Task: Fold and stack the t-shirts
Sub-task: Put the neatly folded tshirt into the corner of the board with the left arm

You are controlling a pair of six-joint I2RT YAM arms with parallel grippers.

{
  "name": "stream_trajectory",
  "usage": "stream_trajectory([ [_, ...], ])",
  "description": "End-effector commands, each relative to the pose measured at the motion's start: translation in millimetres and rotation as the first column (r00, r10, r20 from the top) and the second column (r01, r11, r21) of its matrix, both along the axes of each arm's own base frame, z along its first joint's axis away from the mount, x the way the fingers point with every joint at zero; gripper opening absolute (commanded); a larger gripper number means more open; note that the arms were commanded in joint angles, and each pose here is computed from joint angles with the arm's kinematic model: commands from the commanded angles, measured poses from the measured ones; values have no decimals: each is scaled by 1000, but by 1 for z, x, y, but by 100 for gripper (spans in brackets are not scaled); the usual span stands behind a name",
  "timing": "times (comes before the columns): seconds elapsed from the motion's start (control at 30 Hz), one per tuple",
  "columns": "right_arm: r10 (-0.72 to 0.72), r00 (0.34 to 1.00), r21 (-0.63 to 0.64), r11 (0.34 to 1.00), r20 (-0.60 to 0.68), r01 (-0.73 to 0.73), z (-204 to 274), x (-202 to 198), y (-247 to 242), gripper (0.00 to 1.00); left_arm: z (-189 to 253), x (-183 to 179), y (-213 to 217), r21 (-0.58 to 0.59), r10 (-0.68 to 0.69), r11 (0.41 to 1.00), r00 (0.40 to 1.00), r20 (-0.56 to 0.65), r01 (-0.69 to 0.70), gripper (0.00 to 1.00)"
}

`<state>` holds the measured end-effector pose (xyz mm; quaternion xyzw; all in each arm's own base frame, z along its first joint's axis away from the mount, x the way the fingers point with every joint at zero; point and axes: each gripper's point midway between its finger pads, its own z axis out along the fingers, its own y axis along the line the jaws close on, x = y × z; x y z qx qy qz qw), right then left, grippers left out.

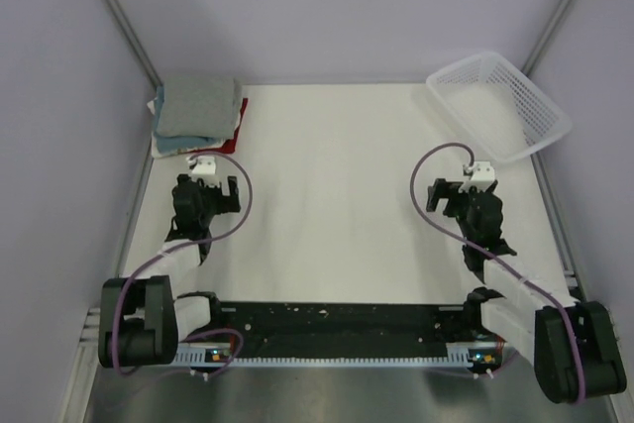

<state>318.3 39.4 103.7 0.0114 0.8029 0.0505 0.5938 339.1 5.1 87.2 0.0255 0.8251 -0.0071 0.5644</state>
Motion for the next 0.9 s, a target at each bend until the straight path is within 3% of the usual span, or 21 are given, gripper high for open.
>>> stream_trajectory([
  [0.0, -53, 951, -3, 998, 305, 57, 33, -2, -14, 99, 30, 11, -5, -3, -29, 1000, 988, 153, 30, 99],
  [0.27, 18, 941, -8, 1000, 339, -16, 37, 5, 0, 99, 30, 12, -5, -3, -29, 1000, 988, 149, 30, 99],
  [0.87, 26, 944, -11, 1000, 329, -24, 37, 6, 1, 99, 29, 12, -2, -1, -14, 1000, 989, 145, 15, 99],
])
